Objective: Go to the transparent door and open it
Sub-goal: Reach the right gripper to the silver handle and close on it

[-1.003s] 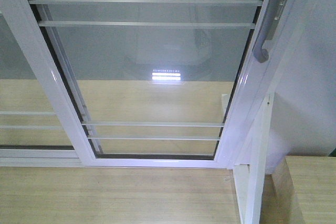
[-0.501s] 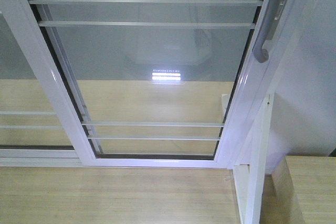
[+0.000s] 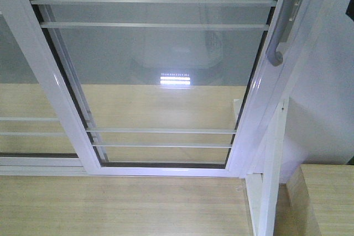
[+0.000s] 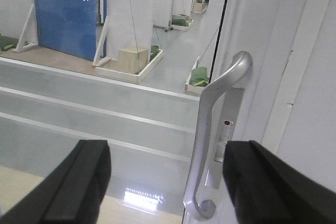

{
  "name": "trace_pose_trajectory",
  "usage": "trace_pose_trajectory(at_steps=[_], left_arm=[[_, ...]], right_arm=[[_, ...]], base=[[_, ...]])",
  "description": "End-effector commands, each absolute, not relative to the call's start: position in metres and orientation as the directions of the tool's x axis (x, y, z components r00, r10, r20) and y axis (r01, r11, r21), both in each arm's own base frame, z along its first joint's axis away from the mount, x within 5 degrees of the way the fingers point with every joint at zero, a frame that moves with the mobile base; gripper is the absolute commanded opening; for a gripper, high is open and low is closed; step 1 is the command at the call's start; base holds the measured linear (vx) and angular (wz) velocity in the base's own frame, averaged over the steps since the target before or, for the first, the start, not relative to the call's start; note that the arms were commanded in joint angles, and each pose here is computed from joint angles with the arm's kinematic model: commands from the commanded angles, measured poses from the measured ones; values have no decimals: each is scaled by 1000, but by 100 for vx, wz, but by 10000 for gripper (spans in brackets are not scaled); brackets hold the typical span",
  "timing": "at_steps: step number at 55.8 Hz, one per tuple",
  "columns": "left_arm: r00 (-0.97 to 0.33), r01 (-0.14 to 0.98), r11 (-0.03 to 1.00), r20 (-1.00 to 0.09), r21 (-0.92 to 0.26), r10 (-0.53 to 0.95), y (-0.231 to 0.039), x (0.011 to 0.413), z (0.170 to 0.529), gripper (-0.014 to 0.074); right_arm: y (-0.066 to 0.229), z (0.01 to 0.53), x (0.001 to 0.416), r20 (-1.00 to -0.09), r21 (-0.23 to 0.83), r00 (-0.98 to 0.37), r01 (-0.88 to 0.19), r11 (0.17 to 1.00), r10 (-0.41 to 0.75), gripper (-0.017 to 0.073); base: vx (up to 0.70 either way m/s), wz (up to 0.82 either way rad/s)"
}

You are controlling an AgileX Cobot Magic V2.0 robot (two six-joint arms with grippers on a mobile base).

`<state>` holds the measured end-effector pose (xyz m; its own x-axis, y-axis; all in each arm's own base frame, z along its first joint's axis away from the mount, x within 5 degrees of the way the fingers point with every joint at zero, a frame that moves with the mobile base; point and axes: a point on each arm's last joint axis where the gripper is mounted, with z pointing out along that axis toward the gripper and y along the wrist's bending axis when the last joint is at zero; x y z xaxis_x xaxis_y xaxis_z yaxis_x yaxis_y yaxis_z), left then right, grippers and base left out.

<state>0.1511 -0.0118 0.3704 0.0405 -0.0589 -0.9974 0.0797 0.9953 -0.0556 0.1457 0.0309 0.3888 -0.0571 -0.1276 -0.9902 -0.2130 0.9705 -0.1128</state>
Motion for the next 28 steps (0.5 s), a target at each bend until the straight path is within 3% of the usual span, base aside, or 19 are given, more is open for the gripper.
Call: trace_pose_trajectory(at_steps=[1, 14, 28], left_arm=[[135, 82, 994, -987, -75, -86, -11, 148, 388, 420], [106, 83, 994, -991, -76, -85, -11, 149, 385, 427], [33, 87, 989, -991, -123, -127, -12, 149, 379, 427]], right_arm=[[30, 409, 144, -992, -122, 65, -194, 973, -112, 575], [31, 407, 145, -999, -46, 38, -205, 978, -39, 574], [37, 388, 179, -997, -7, -78, -205, 979, -24, 574]], base=[[0, 0], [0, 0], [0, 0]])
